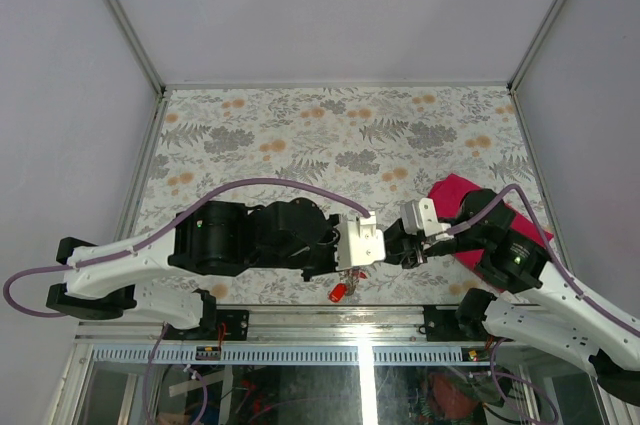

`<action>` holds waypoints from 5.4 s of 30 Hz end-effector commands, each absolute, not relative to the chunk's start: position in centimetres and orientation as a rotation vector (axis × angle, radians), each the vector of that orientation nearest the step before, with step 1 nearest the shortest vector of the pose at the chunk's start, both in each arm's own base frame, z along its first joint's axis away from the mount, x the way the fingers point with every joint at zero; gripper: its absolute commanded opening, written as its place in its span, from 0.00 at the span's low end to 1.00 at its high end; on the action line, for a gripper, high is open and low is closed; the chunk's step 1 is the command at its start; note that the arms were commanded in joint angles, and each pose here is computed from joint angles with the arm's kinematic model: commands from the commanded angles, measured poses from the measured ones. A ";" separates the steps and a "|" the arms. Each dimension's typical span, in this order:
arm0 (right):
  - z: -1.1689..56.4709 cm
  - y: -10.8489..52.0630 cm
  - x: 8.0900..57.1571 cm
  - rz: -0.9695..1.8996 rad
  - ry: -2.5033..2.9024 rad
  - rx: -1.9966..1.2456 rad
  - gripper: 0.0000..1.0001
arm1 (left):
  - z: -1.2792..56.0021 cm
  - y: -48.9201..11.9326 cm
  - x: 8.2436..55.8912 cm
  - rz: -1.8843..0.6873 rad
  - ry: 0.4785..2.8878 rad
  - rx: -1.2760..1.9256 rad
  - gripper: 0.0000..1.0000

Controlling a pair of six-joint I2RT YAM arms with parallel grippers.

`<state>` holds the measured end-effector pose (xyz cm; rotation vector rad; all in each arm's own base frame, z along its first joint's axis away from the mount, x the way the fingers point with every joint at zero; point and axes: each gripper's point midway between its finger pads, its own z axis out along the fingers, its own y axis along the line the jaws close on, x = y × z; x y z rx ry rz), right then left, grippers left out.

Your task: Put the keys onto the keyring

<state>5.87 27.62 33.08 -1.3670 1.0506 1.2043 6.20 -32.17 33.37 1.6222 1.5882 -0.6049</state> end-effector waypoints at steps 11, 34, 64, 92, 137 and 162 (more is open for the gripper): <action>36.5 26.5 5.8 1.135 0.865 -1.240 0.00 | 38.1 -31.2 6.9 -0.795 1.464 1.249 0.37; 33.7 25.4 10.1 0.825 0.971 -1.240 0.00 | 26.5 -23.7 20.0 -0.804 1.898 0.560 0.42; 30.4 25.3 9.7 0.929 1.113 -1.184 0.00 | 12.1 -10.8 23.5 -0.227 2.419 -0.251 0.74; 30.5 25.5 8.7 0.979 1.050 -1.190 0.00 | 7.1 1.2 26.0 -0.112 2.090 -1.191 0.65; 29.9 25.7 8.7 0.979 1.045 -1.202 0.00 | 2.0 2.3 25.6 0.020 2.173 -1.217 0.19; 30.1 25.3 8.9 0.962 1.055 -1.183 0.00 | 4.5 -1.6 26.7 -0.270 2.246 -0.958 0.00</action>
